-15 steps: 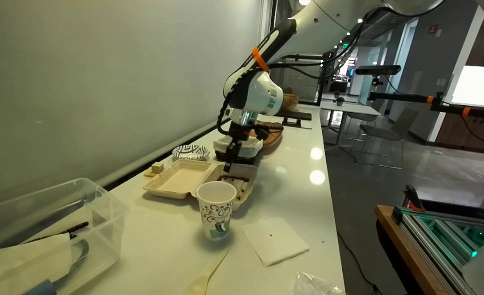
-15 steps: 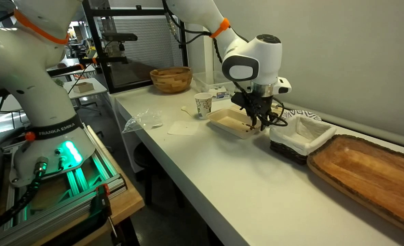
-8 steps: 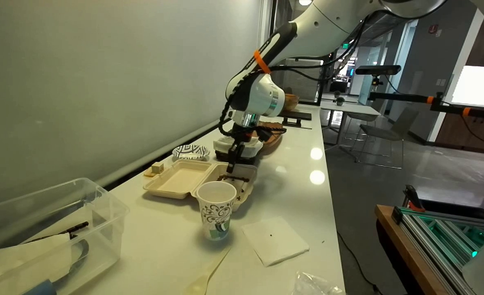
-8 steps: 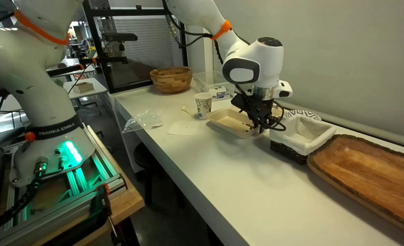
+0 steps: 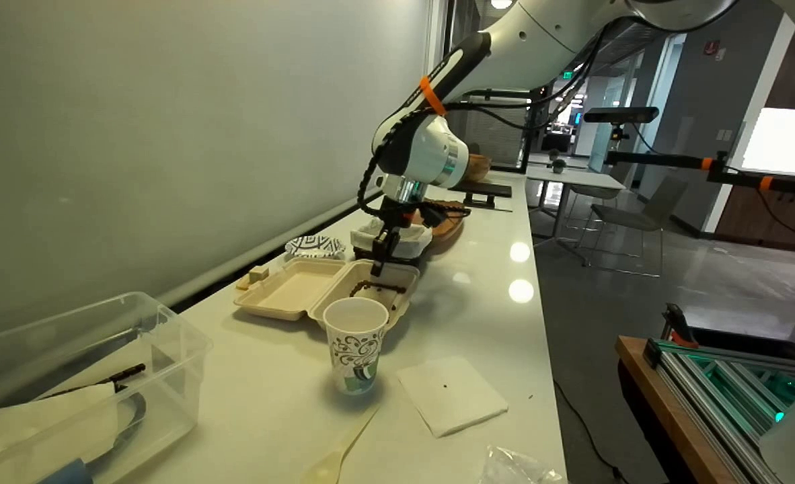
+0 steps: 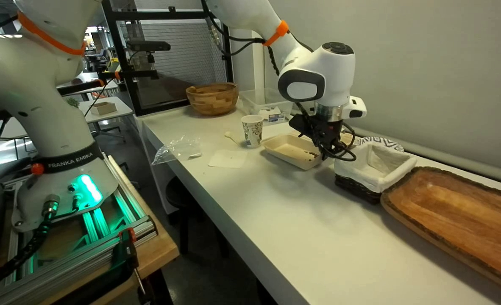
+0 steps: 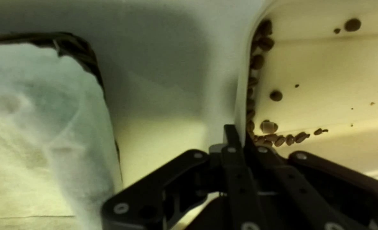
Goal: Pour the contents from the lunch pack into the cup
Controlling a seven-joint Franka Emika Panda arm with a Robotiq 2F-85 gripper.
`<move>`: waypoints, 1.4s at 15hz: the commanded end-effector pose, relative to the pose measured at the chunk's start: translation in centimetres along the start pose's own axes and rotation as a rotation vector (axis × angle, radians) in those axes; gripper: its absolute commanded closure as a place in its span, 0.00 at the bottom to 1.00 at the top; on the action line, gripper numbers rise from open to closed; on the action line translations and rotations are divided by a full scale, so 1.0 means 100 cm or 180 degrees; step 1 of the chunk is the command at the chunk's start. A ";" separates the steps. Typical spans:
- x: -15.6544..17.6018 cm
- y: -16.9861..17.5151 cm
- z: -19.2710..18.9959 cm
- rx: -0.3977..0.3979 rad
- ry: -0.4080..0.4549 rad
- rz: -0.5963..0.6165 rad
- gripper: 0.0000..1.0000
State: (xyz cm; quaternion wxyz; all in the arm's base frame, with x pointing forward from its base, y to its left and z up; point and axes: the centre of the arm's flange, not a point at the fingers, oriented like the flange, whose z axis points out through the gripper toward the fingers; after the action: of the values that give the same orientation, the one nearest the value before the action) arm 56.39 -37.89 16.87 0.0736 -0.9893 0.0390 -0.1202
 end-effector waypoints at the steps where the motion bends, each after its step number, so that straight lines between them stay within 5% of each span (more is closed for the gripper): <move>1: 0.002 -0.013 -0.025 0.0045 0.0060 0.0046 0.99; 11: 0.014 -0.043 -0.053 0.0307 0.0406 -0.0175 0.99; 21: 0.017 -0.050 -0.127 -0.0103 0.0721 -0.0153 0.99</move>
State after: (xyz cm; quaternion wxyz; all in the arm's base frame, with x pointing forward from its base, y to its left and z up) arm 56.97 -36.58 28.39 0.0670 -0.9730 0.0182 -0.2203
